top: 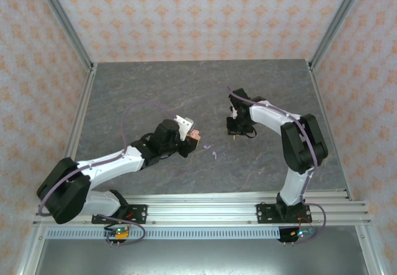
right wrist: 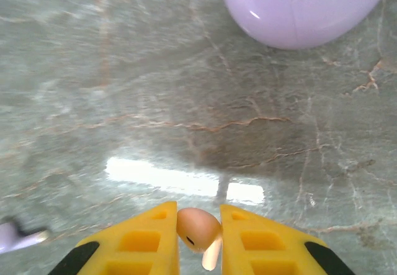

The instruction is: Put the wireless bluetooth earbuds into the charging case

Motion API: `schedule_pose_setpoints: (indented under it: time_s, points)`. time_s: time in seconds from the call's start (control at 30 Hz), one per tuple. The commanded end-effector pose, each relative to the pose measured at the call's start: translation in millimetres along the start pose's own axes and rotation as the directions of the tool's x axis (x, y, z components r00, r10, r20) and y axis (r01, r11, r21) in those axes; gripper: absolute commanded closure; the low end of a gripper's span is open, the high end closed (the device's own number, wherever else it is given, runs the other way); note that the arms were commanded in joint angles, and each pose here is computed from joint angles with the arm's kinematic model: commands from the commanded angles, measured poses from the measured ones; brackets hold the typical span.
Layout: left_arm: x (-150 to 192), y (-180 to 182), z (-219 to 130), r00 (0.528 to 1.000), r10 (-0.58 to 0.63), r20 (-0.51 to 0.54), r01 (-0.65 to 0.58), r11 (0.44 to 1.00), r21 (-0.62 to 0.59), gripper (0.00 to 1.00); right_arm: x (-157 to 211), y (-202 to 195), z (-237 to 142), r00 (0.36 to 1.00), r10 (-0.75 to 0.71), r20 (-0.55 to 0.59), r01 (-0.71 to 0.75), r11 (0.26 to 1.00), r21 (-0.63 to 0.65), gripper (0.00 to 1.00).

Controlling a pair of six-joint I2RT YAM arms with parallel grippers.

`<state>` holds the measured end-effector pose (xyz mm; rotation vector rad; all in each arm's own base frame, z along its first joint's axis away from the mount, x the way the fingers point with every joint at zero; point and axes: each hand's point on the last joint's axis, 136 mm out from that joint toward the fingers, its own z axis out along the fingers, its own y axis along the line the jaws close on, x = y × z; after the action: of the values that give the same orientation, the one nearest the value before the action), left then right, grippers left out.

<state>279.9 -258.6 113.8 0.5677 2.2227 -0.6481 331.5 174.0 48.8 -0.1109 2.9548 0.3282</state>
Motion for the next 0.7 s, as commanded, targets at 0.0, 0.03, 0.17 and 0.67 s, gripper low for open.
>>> schedule_pose_setpoints:
  time_s: [0.0,0.03,0.17,0.67]
  points:
    - [-23,-15,11,0.995,0.026,0.092,-0.033,0.997,0.073,0.97,-11,25,-26,0.995,-0.032,0.098,0.042,0.994,-0.102,0.80]
    - [-24,-17,14,0.994,0.031,0.103,-0.040,0.995,0.088,0.97,-12,29,-33,0.993,-0.032,0.117,0.046,0.991,-0.125,0.80]
    - [-31,-25,23,0.986,0.033,0.162,-0.056,0.988,0.143,0.97,-15,45,-62,0.981,-0.039,0.190,0.078,0.976,-0.204,0.80]
    - [-73,-54,19,0.941,-0.073,0.331,-0.037,0.948,0.315,0.97,-20,83,-145,0.925,-0.045,0.378,0.185,0.921,-0.344,0.79]
